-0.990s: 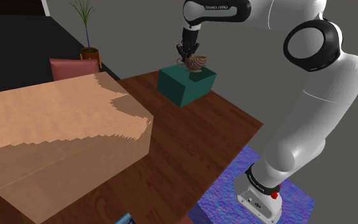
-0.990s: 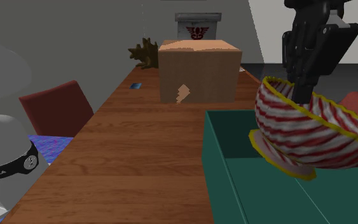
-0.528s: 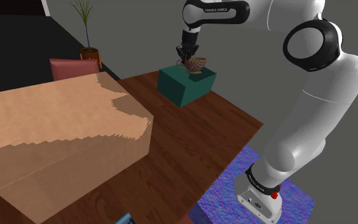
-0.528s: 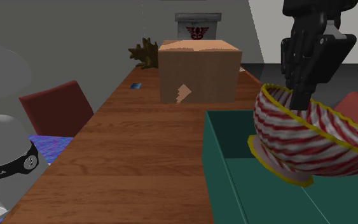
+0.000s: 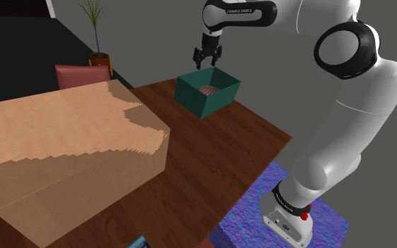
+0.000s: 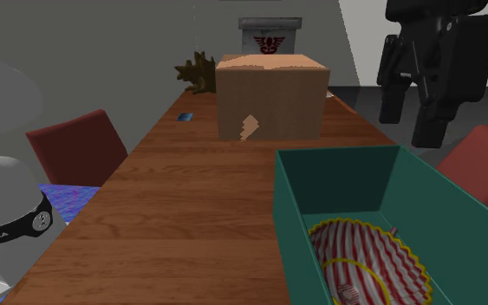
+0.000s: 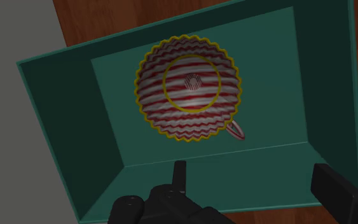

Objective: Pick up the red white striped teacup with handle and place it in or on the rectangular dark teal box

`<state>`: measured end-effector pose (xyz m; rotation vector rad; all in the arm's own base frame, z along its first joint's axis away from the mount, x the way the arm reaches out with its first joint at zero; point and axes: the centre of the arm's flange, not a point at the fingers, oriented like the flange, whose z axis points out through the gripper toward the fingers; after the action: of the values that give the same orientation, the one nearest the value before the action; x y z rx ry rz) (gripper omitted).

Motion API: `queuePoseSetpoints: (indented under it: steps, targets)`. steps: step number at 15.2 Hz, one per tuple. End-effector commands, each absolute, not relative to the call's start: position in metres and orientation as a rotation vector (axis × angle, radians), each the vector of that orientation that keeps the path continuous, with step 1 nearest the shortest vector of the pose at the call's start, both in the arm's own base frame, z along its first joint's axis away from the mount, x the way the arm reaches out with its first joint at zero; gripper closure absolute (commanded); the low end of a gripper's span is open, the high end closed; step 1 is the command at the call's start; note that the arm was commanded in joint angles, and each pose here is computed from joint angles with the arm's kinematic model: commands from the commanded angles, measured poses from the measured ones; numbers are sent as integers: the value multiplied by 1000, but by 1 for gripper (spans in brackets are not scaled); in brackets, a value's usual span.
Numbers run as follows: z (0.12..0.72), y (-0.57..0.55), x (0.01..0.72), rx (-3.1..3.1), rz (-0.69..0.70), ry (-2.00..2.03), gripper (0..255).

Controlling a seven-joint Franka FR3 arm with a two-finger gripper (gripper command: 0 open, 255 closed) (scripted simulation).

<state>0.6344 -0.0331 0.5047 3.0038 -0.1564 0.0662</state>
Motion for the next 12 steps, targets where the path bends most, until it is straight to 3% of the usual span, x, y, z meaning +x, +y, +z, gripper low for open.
queuePoseSetpoints:
  steps: [1,4,12]
  targets:
    - [518,-31,634,3004,66,-156,0]
    - [554,-26,633,3004,66,-156,0]
    - [554,-26,633,3004,66,-156,0]
